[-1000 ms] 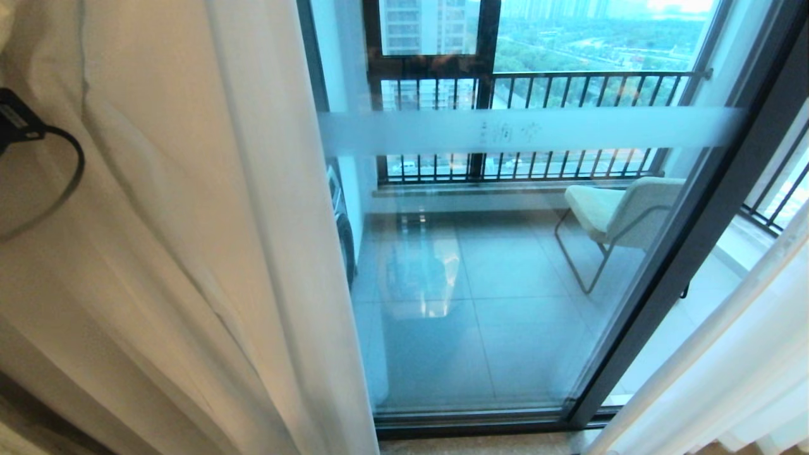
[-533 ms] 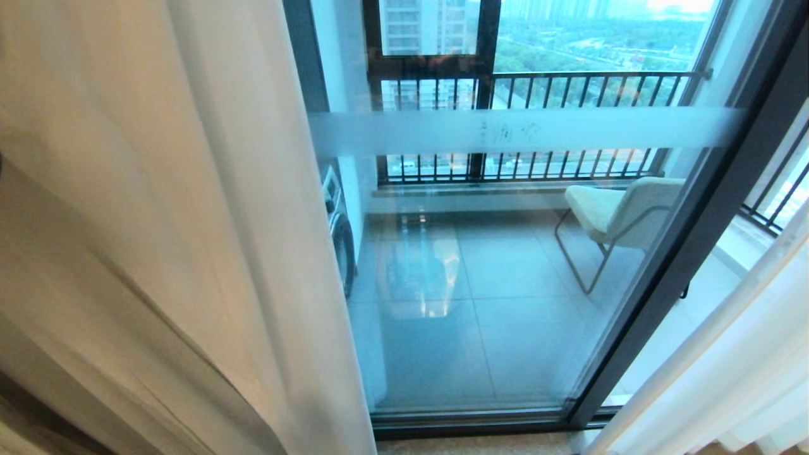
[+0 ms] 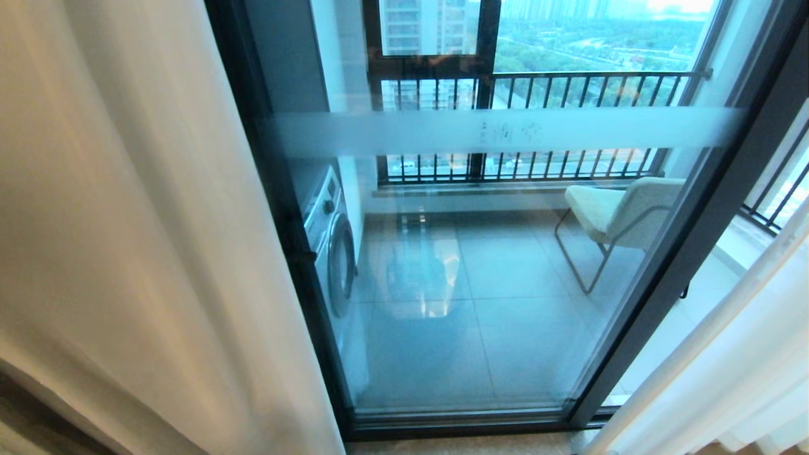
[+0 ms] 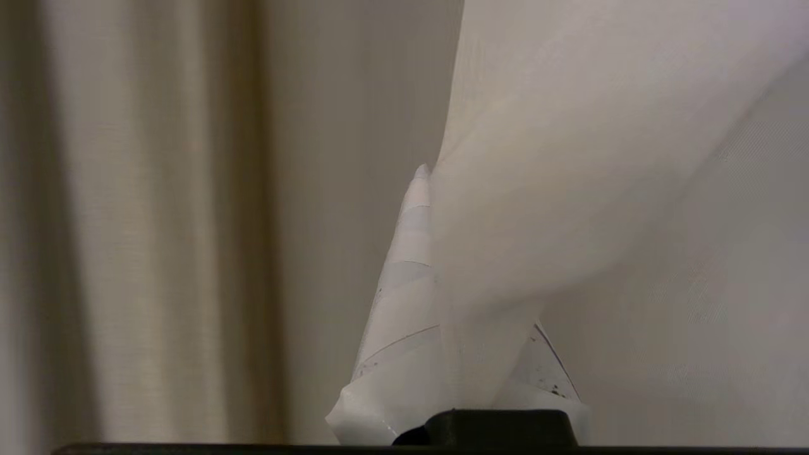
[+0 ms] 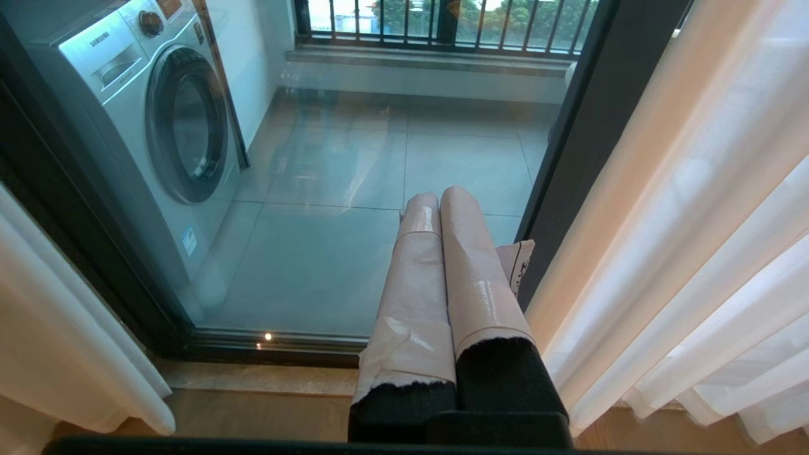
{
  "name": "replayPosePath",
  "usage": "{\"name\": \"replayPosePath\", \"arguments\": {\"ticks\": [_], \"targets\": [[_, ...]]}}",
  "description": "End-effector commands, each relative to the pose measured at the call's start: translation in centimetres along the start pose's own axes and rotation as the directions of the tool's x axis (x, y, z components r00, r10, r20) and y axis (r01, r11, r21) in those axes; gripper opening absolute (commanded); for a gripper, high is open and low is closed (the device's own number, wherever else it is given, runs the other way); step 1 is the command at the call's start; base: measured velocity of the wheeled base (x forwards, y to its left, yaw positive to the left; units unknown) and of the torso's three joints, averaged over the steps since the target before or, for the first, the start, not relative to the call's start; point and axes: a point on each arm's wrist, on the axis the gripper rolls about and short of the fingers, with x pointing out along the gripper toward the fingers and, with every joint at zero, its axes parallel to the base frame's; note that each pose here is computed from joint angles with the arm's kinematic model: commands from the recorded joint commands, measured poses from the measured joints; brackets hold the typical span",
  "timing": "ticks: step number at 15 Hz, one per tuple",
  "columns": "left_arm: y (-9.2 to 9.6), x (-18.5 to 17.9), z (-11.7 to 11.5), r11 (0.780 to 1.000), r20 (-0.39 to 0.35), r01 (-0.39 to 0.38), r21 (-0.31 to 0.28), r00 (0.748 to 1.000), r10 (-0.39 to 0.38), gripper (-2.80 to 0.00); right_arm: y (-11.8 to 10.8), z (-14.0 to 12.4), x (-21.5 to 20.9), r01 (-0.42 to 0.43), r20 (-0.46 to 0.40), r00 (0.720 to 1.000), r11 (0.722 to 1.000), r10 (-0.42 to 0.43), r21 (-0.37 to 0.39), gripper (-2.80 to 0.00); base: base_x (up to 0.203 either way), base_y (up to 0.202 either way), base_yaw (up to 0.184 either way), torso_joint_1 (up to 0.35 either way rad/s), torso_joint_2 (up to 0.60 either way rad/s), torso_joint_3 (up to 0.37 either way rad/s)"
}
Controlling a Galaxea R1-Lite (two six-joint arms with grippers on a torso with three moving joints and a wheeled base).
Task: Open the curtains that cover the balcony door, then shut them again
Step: Pull the inner curtains open on both sides
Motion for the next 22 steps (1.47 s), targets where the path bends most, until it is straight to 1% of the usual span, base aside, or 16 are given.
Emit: {"name": "replayPosePath", "arguments": {"ticks": [1, 6, 11, 14, 17, 19, 20, 22], "targets": [[1.8, 1.4, -1.6, 0.999, -0.007, -0.048, 0.022, 0.999, 0.048, -2.8, 0.0, 0.0, 0.0, -0.001, 0.0, 1.0, 1.0, 0.001, 0.0, -2.8, 0.0, 0.0, 0.0, 0.0, 0.0, 0.0], [4.9, 3.4, -4.6, 0.992, -0.023, -0.113, 0.051, 0.993, 0.114, -2.8, 0.0, 0.0, 0.0, -0.001, 0.0, 1.0, 1.0, 0.001, 0.0, -2.8, 0.0, 0.0, 0.0, 0.0, 0.0, 0.0], [8.7, 5.6, -7.9, 0.98, -0.019, -0.179, 0.082, 0.983, 0.181, -2.8, 0.0, 0.0, 0.0, -0.001, 0.0, 1.0, 1.0, 0.001, 0.0, -2.8, 0.0, 0.0, 0.0, 0.0, 0.0, 0.0], [10.3, 6.3, -10.2, 0.975, -0.032, -0.202, 0.095, 0.978, 0.206, -2.8, 0.0, 0.0, 0.0, -0.002, 0.0, 1.0, 1.0, 0.002, -0.002, -2.8, 0.0, 0.0, 0.0, 0.0, 0.0, 0.0], [11.5, 6.7, -11.9, 0.97, -0.041, -0.217, 0.105, 0.974, 0.222, -2.8, 0.0, 0.0, 0.0, -0.002, 0.0, 1.0, 1.0, 0.002, 0.0, -2.8, 0.0, 0.0, 0.0, 0.0, 0.0, 0.0], [12.5, 6.7, -13.0, 0.966, -0.049, -0.232, 0.114, 0.97, 0.239, -2.8, 0.0, 0.0, 0.0, -0.002, 0.0, 1.0, 1.0, 0.002, 0.0, -2.8, 0.0, 0.0, 0.0, 0.0, 0.0, 0.0], [13.4, 6.7, -13.4, 0.961, -0.047, -0.246, 0.123, 0.966, 0.253, -2.8, 0.0, 0.0, 0.0, -0.002, 0.0, 1.0, 1.0, 0.002, -0.002, -2.8, 0.0, 0.0, 0.0, 0.0, 0.0, 0.0], [14.2, 6.9, -13.9, 0.957, -0.04, -0.258, 0.131, 0.963, 0.266, -2.8, 0.0, 0.0, 0.0, -0.002, 0.0, 1.0, 1.0, 0.002, -0.002, -2.8, 0.0, 0.0, 0.0, 0.0, 0.0, 0.0]]}}
